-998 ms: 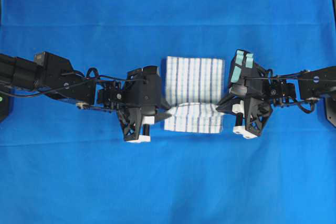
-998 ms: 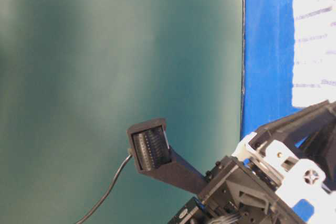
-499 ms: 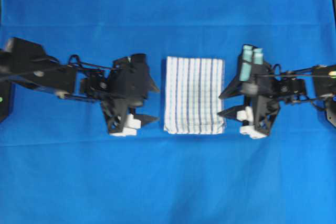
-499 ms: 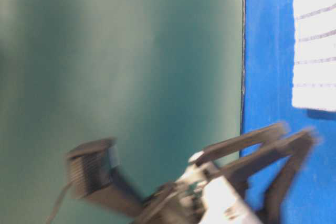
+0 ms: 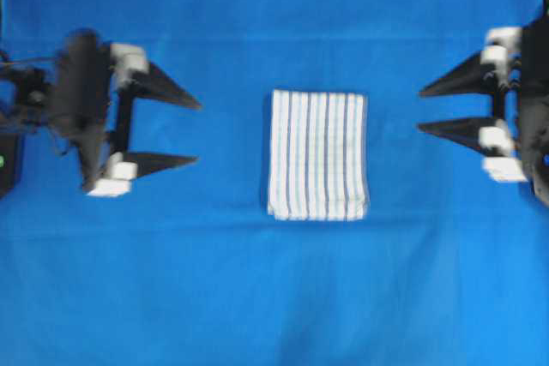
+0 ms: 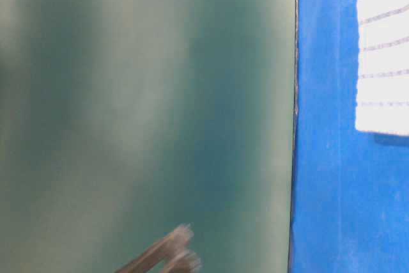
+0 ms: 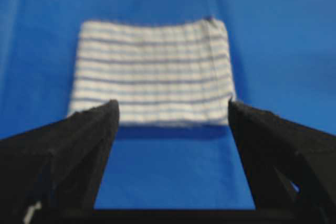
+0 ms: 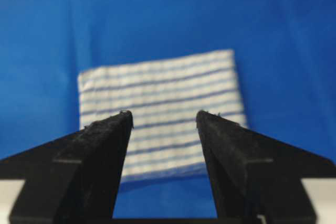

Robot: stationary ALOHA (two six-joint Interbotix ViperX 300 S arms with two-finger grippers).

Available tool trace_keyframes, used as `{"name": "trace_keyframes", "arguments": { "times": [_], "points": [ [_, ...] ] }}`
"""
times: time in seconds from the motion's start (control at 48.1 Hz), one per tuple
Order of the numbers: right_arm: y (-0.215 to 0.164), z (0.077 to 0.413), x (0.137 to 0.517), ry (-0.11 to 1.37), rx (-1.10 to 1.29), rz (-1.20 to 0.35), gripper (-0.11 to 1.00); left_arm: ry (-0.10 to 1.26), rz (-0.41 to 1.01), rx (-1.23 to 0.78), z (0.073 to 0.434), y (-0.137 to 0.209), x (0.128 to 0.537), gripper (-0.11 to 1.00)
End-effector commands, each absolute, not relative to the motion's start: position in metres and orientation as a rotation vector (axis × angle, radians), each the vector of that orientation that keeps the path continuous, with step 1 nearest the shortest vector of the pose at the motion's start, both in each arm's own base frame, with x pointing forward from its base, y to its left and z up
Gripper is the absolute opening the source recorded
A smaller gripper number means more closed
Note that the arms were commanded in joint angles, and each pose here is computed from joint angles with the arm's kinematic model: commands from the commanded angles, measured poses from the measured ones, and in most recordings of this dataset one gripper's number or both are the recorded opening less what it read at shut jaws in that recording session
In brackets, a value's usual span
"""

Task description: Fold the blue towel.

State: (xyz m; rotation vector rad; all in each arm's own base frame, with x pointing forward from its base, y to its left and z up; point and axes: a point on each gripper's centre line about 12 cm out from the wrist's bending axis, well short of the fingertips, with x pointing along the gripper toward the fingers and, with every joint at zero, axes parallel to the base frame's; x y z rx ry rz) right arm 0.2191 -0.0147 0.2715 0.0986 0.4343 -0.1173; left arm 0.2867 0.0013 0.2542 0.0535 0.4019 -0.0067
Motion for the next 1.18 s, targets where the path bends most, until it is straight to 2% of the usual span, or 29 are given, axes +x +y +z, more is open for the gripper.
{"name": "trace_keyframes", "arguments": {
  "times": [0.0, 0.229, 0.52, 0.79, 1.164],
  "points": [
    [-0.019, 0.286, 0.207, 0.389, 0.070, -0.138, 0.58, 0.312, 0.011, 0.055, 0.272, 0.005, 0.271, 0.78],
    [-0.030, 0.290, 0.170, 0.329, 0.033, -0.216, 0.58, 0.198, 0.047, 0.052, 0.280, 0.012, 0.220, 0.78],
    [-0.027, 0.262, 0.149, 0.281, 0.048, -0.204, 0.57, 0.130, 0.063, 0.030, 0.259, 0.011, 0.176, 0.78],
    [-0.024, 0.238, 0.156, 0.305, 0.048, -0.178, 0.57, 0.149, 0.064, 0.003, 0.231, 0.010, 0.159, 0.78],
    [-0.024, 0.236, 0.156, 0.308, 0.049, -0.175, 0.57, 0.146, 0.064, 0.000, 0.229, 0.010, 0.157, 0.78]
  ]
}}
